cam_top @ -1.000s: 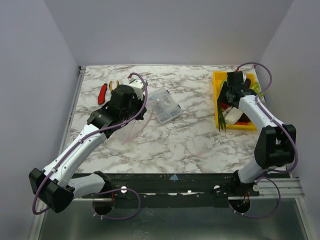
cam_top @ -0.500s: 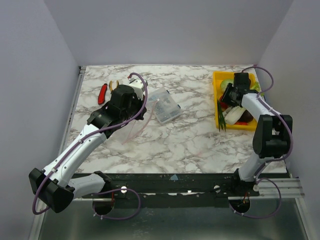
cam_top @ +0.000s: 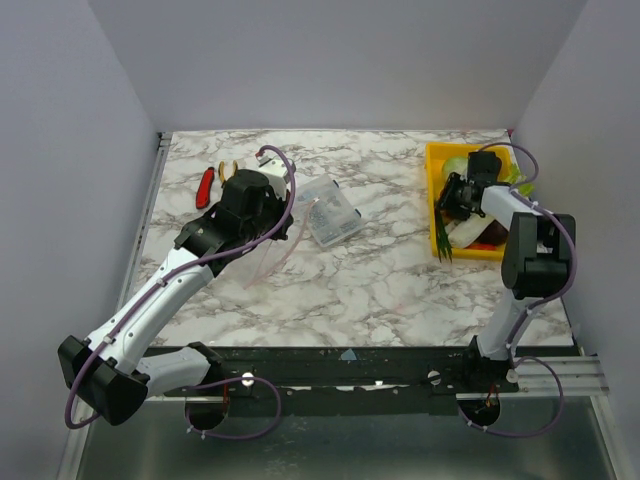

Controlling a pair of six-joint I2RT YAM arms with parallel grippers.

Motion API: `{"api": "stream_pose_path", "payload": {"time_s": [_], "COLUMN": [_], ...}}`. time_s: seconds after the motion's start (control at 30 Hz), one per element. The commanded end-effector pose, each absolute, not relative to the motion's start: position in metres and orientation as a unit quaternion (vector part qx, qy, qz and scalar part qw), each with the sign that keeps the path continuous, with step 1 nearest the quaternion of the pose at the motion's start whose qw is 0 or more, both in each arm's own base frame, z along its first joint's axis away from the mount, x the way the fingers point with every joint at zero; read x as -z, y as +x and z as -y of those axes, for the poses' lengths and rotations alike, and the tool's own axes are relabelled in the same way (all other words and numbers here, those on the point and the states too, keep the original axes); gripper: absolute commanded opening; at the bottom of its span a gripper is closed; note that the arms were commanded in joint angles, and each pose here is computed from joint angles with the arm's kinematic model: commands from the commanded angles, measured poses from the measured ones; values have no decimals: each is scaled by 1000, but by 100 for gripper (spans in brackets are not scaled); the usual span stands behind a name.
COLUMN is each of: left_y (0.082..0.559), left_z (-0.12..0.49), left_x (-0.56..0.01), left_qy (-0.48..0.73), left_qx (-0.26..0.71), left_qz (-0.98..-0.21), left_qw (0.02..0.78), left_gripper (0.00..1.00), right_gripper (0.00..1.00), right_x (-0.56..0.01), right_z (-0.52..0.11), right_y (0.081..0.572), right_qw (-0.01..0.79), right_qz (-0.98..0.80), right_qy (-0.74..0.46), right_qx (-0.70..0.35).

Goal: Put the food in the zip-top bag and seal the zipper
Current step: Pick up the fake vegetable from the bin.

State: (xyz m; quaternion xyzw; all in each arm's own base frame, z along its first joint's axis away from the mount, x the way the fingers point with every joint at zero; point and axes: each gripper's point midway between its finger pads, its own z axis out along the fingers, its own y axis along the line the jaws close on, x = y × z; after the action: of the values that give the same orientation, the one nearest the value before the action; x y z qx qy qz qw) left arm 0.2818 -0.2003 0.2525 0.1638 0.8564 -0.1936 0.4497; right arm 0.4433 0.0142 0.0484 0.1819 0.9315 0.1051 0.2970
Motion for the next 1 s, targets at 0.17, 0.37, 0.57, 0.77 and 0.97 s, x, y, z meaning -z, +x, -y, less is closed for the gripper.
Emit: {"api": "stream_pose_path", "payload": {"time_s": [0.17,0.37,0.57,0.77,0.97], "left_y": [284,283,283,282,280], "left_z": [204,204,205,205,206], "left_x": [-256,-256,-258,-258,-260], "left_qy": [167,167,167,166,168], "left_qx": [199,200,203,204,210], "left_qz": [-853,-854,-852,-852,-850], "left_qw": [452,451,452,453,453], "left_gripper": [0,0,0,0,0], "right_gripper": [48,33,11,0,0], "right_x": [-10,-19,-51,-91,-129], "right_z": [-34,-37,-43,-47,-53], "right_y": [441,448,456,462,454], "right_qw": [227,239,271,312,341], "right_qz": [-946,-943,-933,-917,-901], "right_qy": [168,158,137,135,137], "right_qx": [-159,-171,-192,-209,-232]}}
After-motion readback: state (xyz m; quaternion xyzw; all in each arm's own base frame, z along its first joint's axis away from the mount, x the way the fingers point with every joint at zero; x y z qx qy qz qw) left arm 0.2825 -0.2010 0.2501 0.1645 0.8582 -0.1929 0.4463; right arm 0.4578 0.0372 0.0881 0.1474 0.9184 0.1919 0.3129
